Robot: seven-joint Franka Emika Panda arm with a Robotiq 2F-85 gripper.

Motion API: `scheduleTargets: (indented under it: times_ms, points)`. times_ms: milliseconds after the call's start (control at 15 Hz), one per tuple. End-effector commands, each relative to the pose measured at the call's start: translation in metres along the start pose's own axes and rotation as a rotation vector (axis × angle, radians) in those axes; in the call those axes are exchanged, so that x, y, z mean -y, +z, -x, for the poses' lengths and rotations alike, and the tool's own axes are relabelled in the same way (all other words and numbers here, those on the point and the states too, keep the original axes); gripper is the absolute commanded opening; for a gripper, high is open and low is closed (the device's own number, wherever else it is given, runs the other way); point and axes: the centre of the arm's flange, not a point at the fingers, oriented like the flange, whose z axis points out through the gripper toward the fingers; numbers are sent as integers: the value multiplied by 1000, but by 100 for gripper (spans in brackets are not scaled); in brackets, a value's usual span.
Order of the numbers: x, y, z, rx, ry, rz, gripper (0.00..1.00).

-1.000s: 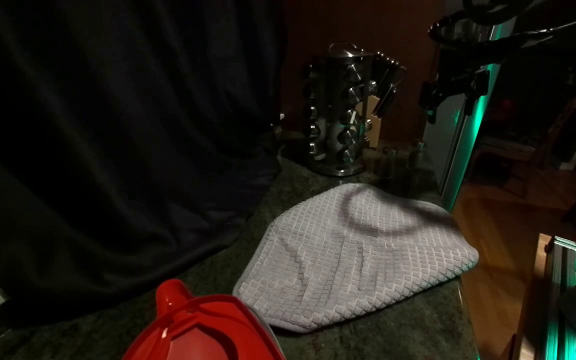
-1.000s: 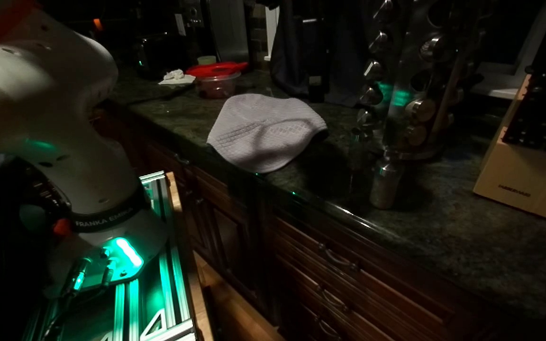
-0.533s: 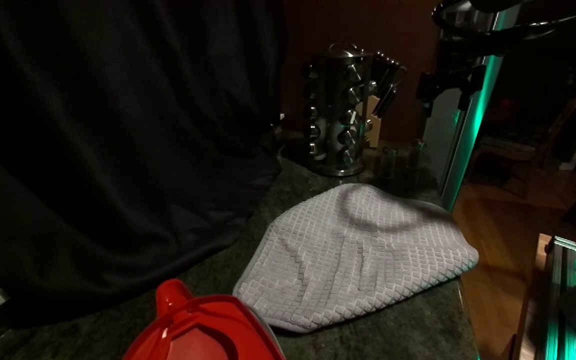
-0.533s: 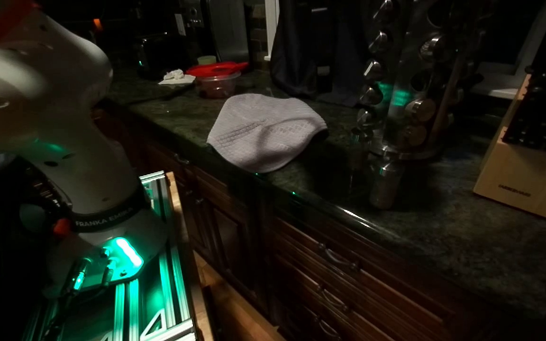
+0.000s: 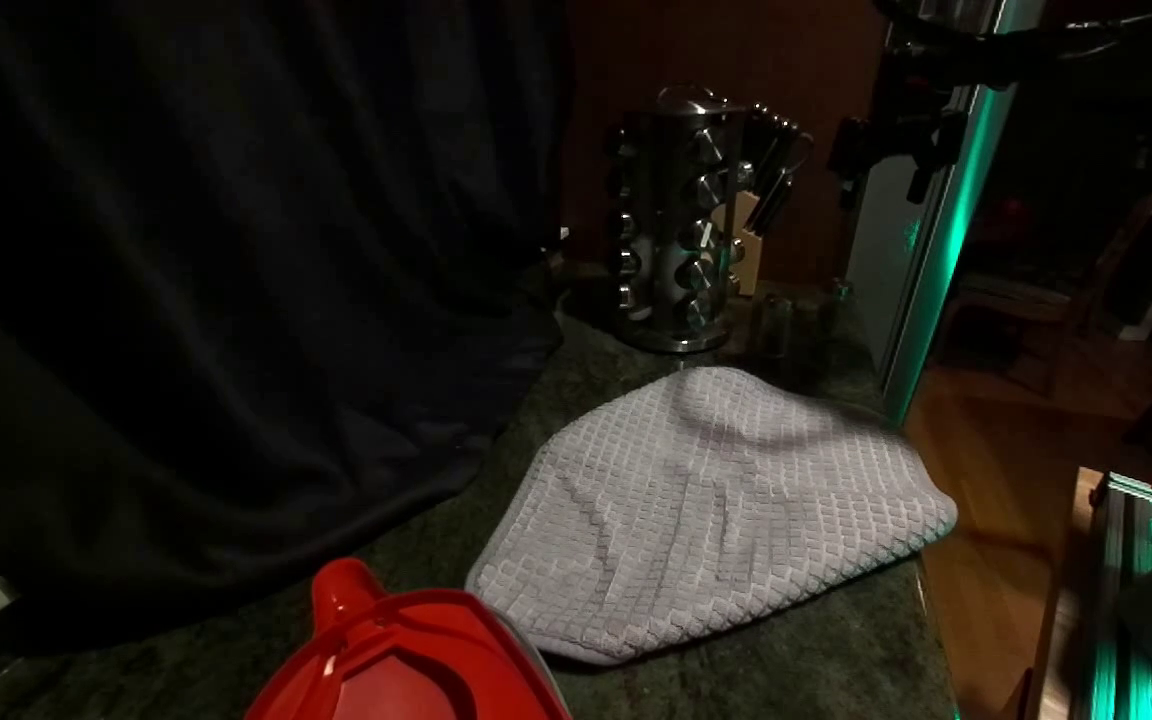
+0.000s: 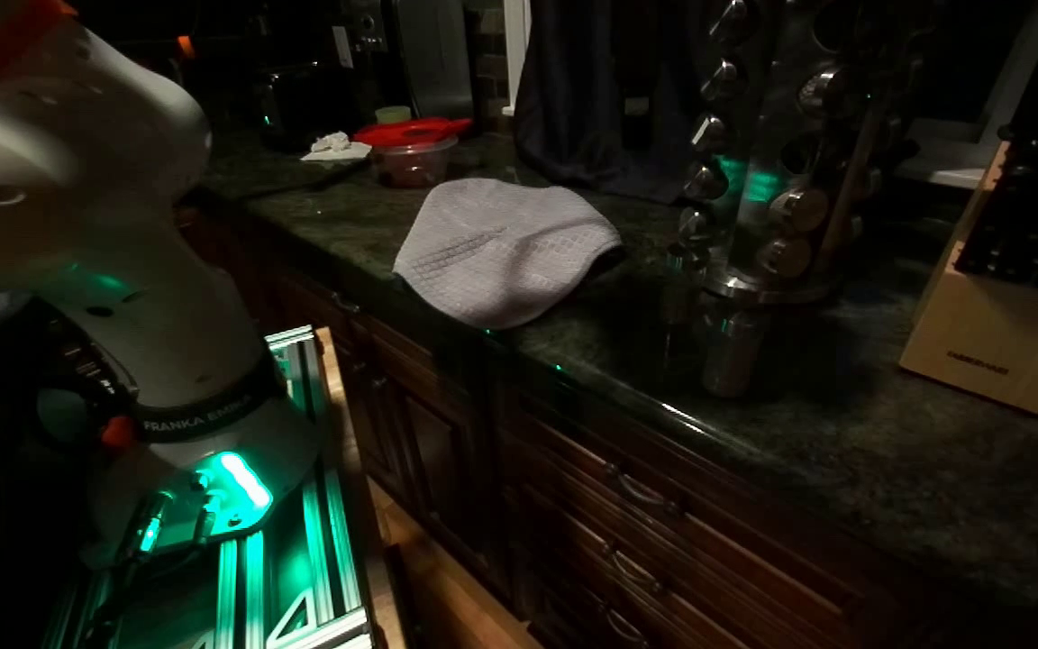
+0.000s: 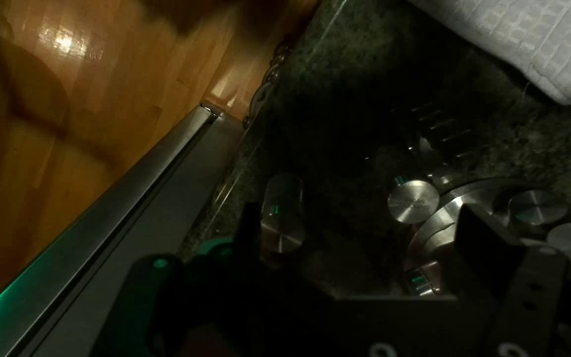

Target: Take a jar out of the stand

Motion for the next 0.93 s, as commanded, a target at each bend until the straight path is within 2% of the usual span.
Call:
scheduleTargets:
  times_ms: [0, 533, 600, 867]
  points:
    - [-1, -8, -2, 3, -6, -50, 100]
    - [5, -23, -5, -28, 9, -84, 100]
    - [5, -18, -6, -24, 8, -47, 100]
    - [5, -20, -7, -26, 8, -47, 100]
